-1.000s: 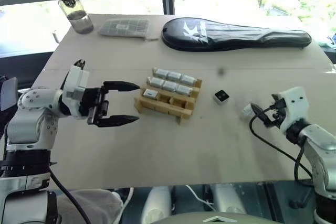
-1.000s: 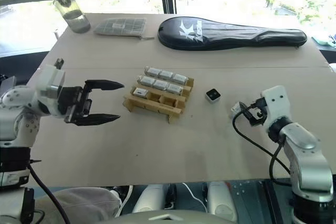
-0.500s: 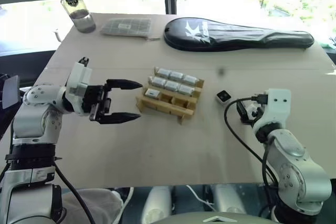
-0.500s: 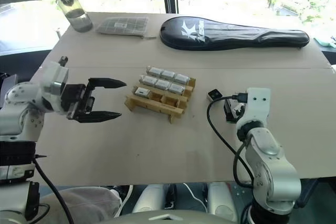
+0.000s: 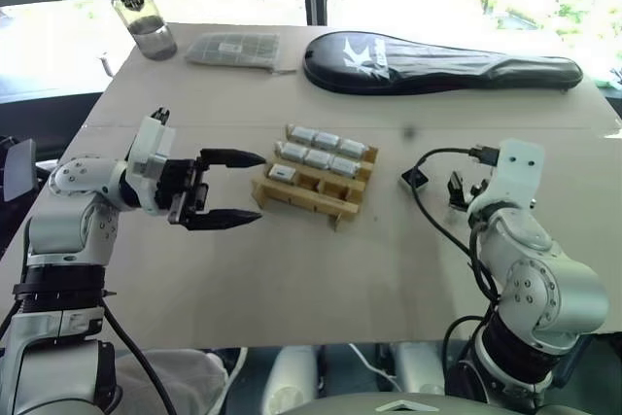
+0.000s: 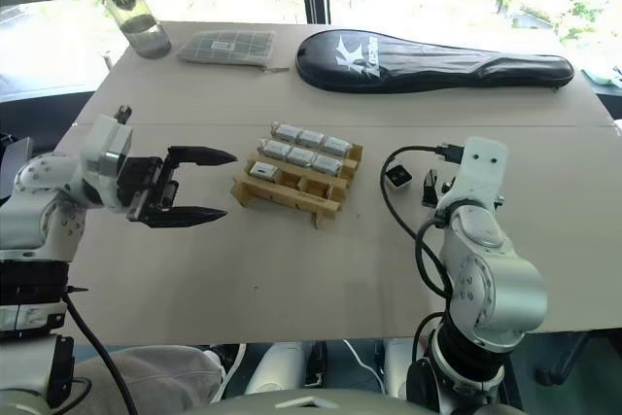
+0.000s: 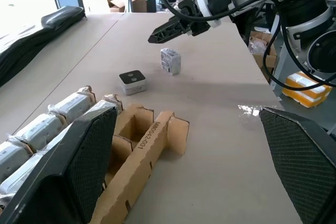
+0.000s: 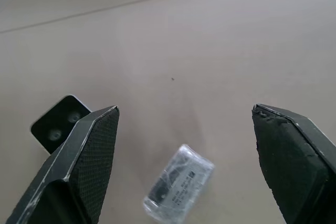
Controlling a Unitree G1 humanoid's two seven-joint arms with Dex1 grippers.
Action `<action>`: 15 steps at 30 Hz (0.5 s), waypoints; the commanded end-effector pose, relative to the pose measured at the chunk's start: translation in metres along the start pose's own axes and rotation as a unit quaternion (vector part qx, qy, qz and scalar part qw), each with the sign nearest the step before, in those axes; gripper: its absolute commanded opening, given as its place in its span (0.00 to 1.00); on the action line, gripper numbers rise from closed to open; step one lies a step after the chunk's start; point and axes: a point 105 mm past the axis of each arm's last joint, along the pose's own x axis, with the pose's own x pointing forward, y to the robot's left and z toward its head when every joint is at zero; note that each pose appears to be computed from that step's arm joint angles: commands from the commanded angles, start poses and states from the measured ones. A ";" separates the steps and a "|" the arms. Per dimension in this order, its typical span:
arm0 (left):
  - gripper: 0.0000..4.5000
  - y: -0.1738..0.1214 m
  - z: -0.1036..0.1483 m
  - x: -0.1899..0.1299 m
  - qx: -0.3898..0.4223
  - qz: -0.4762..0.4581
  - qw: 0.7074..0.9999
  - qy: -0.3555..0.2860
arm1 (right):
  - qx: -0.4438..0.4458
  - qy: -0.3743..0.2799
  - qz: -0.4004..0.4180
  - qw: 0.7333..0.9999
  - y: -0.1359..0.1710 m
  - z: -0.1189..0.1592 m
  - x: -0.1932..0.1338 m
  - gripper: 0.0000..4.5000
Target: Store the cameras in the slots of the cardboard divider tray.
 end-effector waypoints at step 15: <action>1.00 -0.002 0.004 -0.002 0.015 0.004 1.000 0.000 | 0.167 0.097 0.047 0.980 0.037 -0.019 -0.006 0.89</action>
